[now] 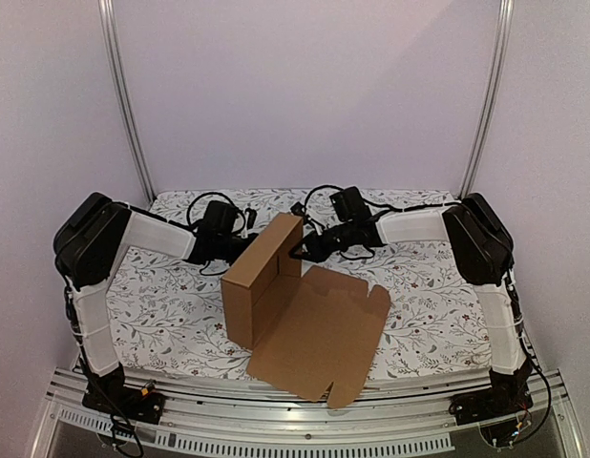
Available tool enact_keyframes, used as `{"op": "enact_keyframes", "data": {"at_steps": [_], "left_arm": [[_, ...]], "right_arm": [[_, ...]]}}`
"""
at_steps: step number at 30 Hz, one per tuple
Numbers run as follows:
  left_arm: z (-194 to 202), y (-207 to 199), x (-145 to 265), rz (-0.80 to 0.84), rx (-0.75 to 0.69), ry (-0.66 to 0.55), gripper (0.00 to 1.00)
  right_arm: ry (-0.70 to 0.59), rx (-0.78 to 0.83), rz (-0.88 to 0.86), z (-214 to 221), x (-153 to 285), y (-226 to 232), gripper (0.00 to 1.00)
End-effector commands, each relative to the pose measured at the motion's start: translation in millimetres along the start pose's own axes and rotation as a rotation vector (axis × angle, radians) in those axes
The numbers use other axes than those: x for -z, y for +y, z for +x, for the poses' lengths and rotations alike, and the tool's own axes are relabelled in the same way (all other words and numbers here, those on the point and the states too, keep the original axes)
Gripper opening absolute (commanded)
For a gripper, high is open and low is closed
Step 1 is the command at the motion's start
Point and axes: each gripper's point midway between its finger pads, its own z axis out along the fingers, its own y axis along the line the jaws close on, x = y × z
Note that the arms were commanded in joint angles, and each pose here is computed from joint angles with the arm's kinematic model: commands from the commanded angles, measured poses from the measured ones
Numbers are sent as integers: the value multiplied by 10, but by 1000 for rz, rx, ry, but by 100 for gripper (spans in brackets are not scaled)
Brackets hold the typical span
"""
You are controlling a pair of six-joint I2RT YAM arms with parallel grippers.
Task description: Fold the paper box
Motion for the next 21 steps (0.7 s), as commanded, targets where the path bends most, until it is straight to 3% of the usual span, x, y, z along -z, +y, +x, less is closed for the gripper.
{"op": "enact_keyframes", "data": {"at_steps": [1, 12, 17, 21], "left_arm": [[-43, -302, 89, -3, -17, -50, 44], [-22, -753, 239, -81, -40, -196, 42], [-154, -626, 448, -115, -39, -221, 43], [-161, -532, 539, -96, -54, -206, 47]], "right_arm": [[35, -161, 91, 188, -108, -151, 4], [59, -349, 156, 42, 45, -98, 3], [120, -290, 123, 26, 309, 78, 6], [250, -169, 101, 158, 601, 287, 7]]}}
